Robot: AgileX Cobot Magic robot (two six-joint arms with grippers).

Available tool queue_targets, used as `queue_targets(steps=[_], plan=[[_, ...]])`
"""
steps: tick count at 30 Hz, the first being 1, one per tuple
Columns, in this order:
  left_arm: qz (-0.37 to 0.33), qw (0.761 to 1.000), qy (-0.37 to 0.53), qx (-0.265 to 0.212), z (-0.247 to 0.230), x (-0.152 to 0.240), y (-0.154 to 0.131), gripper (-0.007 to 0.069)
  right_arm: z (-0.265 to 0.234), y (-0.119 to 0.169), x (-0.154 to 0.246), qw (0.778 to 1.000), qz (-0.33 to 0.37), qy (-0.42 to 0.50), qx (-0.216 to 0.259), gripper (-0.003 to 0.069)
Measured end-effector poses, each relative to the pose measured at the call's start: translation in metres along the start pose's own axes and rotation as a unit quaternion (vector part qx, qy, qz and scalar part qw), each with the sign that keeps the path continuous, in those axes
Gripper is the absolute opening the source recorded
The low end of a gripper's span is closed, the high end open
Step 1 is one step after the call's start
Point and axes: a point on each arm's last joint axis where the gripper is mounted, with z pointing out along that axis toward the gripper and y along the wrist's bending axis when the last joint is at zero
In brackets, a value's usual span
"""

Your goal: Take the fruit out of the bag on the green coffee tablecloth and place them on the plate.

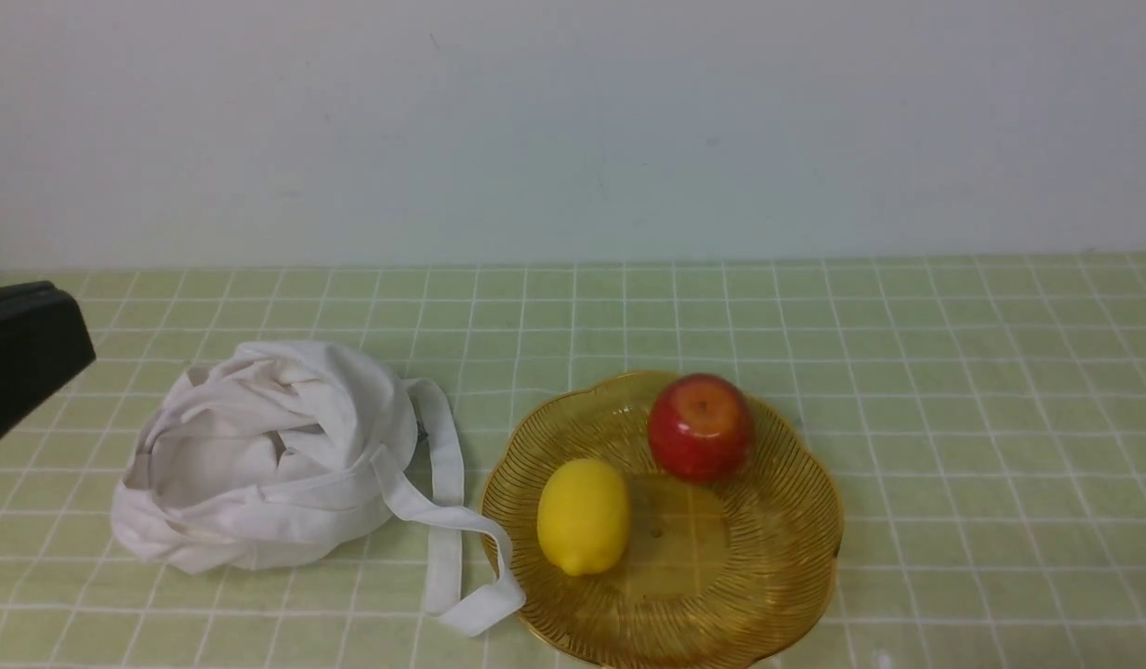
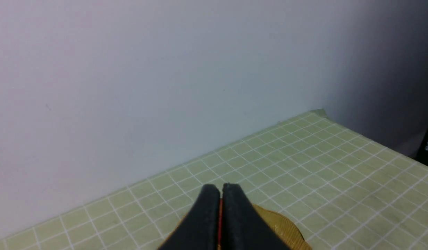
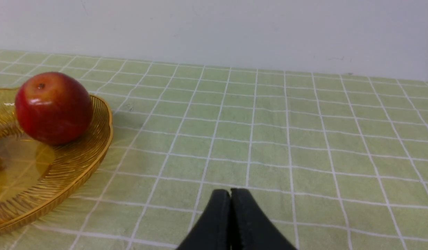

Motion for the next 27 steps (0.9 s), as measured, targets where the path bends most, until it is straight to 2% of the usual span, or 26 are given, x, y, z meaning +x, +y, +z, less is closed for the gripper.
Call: queue_targets(steps=[9, 13, 15, 17, 18, 22, 27], plan=[[0.033, 0.999, 0.026, -0.030, -0.005, 0.010, 0.005, -0.0008, 0.000, 0.000, 0.000, 1.000, 0.000, 0.000, 0.000, -0.0015], [0.017, 0.997, 0.021, -0.070, -0.017, 0.039, 0.009, -0.0008, 0.000, 0.000, 0.000, 1.000, 0.000, 0.000, 0.000, -0.0015], [0.005, 0.994, 0.019, -0.111, -0.018, 0.074, 0.012, -0.0008, 0.000, 0.000, 0.000, 1.000, 0.000, 0.000, 0.000, -0.0015], [0.001, 0.992, 0.017, -0.129, -0.018, 0.088, 0.014, -0.0008, 0.000, 0.000, 0.000, 1.000, 0.000, 0.000, 0.000, -0.0015], [-0.004, 0.986, 0.018, -0.164, -0.017, 0.117, 0.017, -0.0008, 0.000, 0.000, 0.000, 1.000, 0.000, 0.000, 0.000, -0.0015], [-0.017, 0.974, 0.027, -0.224, -0.014, 0.172, 0.023, -0.0008, 0.000, 0.000, 0.000, 1.000, 0.000, 0.000, 0.000, -0.0015], [-0.034, 0.965, 0.075, -0.251, -0.008, 0.221, 0.027, -0.0008, 0.000, 0.000, 0.000, 1.000, 0.000, 0.000, 0.000, -0.0015]])
